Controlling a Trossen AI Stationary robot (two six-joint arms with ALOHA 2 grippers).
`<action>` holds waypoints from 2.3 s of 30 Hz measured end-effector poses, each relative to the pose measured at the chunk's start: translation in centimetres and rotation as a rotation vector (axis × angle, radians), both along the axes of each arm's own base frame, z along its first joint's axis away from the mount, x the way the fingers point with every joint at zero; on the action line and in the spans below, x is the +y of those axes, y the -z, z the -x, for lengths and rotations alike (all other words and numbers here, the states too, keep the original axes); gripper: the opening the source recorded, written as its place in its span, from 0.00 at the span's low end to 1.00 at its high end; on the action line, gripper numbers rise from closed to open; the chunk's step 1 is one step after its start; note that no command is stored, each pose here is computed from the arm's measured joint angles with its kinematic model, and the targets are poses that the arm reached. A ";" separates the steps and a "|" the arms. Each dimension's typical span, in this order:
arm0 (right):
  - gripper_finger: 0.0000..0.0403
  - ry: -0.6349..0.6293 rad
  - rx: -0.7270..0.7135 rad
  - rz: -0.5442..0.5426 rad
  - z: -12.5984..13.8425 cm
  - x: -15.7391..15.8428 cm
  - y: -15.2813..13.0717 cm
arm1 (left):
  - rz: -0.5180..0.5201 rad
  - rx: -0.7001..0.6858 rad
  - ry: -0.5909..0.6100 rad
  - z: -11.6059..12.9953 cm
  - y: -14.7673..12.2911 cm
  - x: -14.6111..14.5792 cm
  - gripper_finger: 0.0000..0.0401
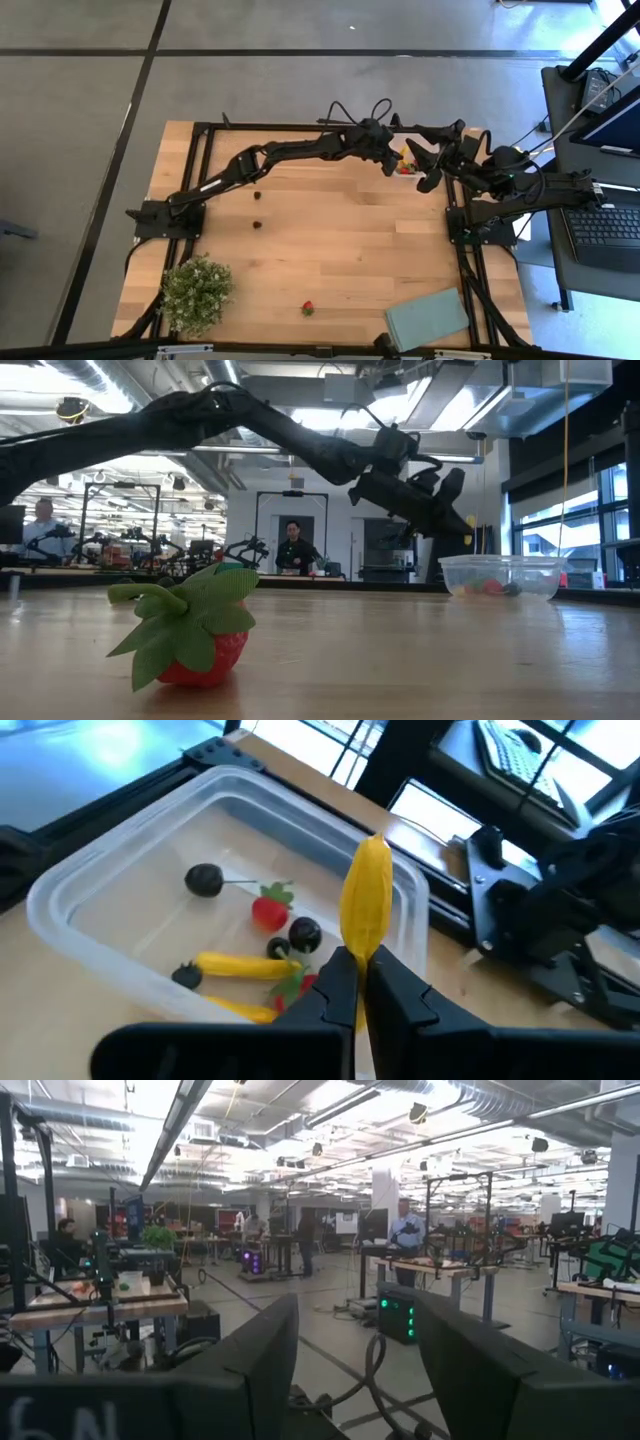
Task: Pick and placing Produce into tupperware
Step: Put the yellow corn into the transparent bin, then put the blackberry into the transparent bin
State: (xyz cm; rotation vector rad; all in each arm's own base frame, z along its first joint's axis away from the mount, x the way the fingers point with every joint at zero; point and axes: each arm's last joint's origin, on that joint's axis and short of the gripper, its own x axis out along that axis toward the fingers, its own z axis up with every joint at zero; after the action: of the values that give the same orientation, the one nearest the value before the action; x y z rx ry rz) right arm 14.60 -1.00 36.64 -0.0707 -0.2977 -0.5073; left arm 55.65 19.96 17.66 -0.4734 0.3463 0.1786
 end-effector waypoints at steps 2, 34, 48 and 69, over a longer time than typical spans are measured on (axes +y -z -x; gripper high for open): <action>0.50 0.000 0.012 0.000 0.0 0.0 0.1 | -0.021 0.004 -0.019 0.0 0.0 0.1 0.02; 0.50 -0.002 0.024 -0.003 -0.1 0.0 0.2 | -0.174 0.032 -0.009 -0.5 0.0 -1.4 0.25; 0.50 -0.002 0.026 -0.003 0.0 0.0 0.2 | -0.218 0.027 0.100 1.9 -6.3 -0.5 0.46; 0.50 -0.003 0.058 -0.008 0.4 0.0 0.5 | -0.228 0.522 0.159 24.1 -26.2 -3.5 0.47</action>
State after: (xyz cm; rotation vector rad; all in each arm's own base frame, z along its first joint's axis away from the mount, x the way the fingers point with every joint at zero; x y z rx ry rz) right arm 14.21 -1.01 36.14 -0.0774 -0.2387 -0.5021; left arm 31.53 16.44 43.86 -0.1653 0.8616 0.1834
